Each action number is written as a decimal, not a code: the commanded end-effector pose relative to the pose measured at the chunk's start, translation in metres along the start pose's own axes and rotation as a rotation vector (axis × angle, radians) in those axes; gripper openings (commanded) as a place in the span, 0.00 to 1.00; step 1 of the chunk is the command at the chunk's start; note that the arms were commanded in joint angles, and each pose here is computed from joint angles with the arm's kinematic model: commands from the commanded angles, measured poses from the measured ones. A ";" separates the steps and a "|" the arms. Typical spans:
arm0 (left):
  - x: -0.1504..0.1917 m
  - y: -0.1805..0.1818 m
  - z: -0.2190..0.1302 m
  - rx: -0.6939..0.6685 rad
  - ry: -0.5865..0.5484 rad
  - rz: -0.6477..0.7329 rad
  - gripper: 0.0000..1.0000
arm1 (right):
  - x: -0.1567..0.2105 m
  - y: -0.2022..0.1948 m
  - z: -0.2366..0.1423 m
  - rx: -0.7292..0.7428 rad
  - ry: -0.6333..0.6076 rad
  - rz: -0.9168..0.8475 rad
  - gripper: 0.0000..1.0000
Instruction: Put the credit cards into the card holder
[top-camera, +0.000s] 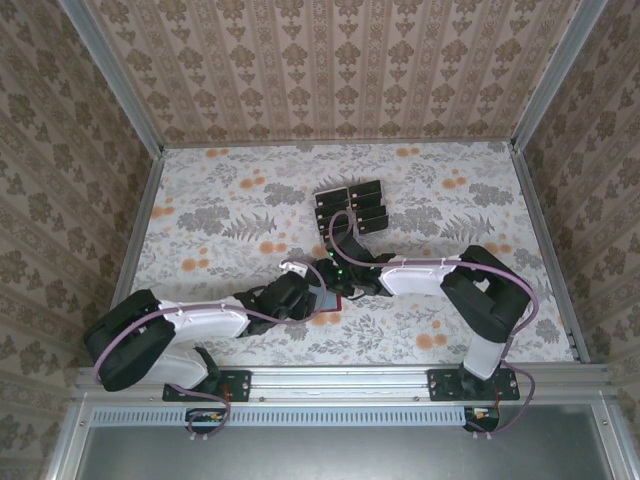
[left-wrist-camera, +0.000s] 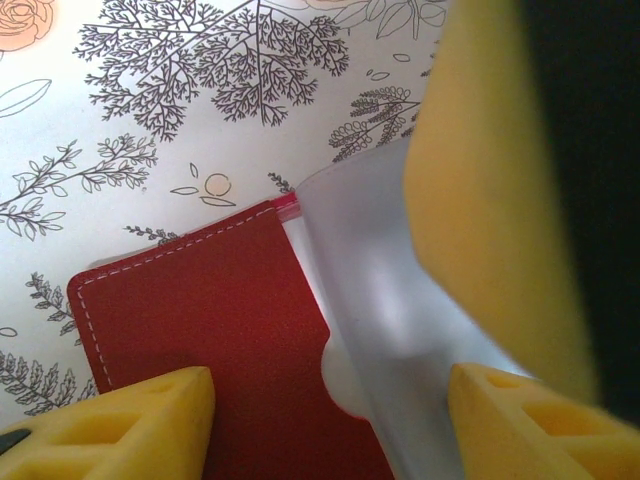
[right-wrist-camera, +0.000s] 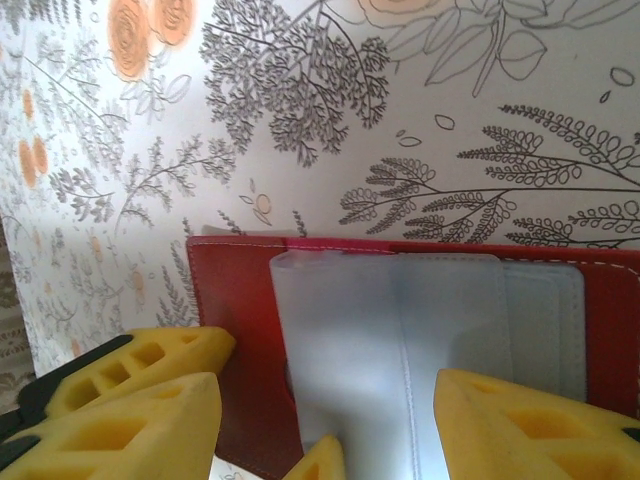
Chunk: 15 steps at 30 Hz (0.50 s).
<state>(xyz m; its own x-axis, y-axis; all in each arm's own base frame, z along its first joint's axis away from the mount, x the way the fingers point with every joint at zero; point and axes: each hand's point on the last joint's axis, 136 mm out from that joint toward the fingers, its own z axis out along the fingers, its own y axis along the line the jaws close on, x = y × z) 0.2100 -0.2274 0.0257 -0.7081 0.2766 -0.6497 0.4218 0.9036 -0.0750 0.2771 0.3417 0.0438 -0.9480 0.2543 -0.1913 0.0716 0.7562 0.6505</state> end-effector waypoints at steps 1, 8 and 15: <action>0.018 0.007 0.003 -0.028 0.045 0.007 0.63 | 0.002 0.006 0.009 -0.017 0.024 -0.010 0.59; 0.019 0.010 0.002 -0.033 0.037 0.004 0.63 | 0.005 0.000 0.017 -0.001 0.042 0.001 0.59; 0.026 0.020 -0.001 -0.061 0.025 -0.031 0.63 | 0.006 -0.002 0.019 -0.002 0.046 0.010 0.59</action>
<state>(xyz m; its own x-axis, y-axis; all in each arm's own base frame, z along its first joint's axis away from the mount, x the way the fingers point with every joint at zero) 0.2105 -0.2226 0.0245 -0.7006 0.2525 -0.6674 0.4044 0.9111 -0.0797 0.2817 0.3521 0.0402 -0.9523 0.2442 -0.1829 0.0621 0.7420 0.6675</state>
